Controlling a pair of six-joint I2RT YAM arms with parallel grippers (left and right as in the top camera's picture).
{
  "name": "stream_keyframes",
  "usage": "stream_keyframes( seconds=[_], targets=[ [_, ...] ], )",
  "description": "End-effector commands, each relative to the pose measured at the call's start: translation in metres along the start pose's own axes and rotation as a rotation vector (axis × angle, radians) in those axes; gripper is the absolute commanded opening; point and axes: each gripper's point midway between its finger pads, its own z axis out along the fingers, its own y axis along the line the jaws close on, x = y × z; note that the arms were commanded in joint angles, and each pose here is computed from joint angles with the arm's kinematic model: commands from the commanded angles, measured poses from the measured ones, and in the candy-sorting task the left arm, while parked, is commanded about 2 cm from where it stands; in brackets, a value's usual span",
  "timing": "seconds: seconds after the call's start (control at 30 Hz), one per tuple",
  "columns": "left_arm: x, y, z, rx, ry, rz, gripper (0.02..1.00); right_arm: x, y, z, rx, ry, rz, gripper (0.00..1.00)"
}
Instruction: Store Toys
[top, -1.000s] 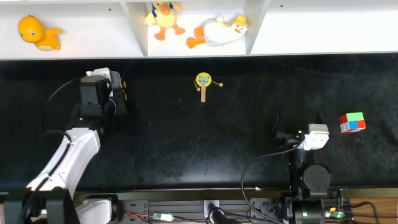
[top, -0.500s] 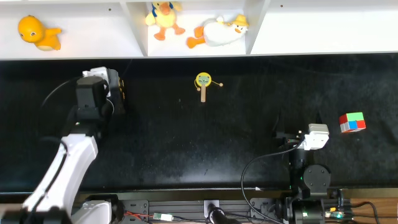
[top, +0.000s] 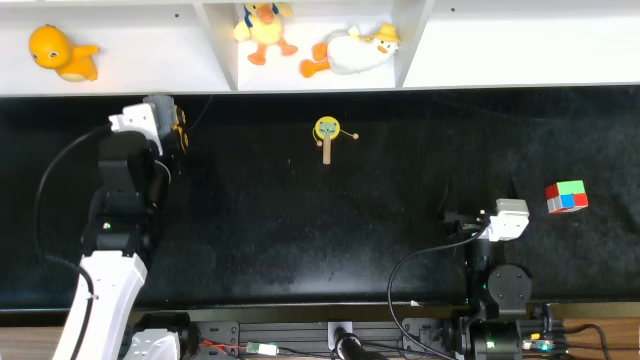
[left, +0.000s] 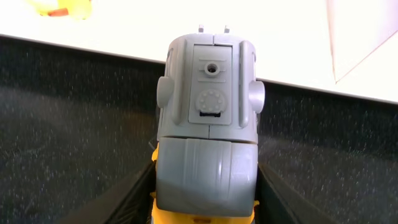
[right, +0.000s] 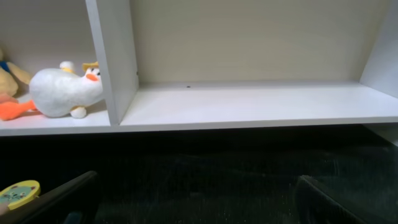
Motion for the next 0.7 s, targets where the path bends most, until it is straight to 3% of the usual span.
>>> stream_keyframes(
  seconds=[0.03, 0.47, 0.7],
  targets=[
    [-0.042, -0.01, 0.002, 0.007, -0.06, 0.036, 0.11, 0.003, 0.002, 0.0, -0.009, 0.0, 0.005, 0.996],
    [-0.108, -0.042, 0.052, 0.031, -0.066, 0.084, 0.108, 0.003, 0.002, 0.0, -0.01, 0.0, 0.005, 0.996],
    [-0.109, -0.05, 0.088, 0.034, -0.032, 0.089, 0.108, 0.003, 0.002, 0.0, -0.009, 0.0, 0.005, 0.993]
  ],
)
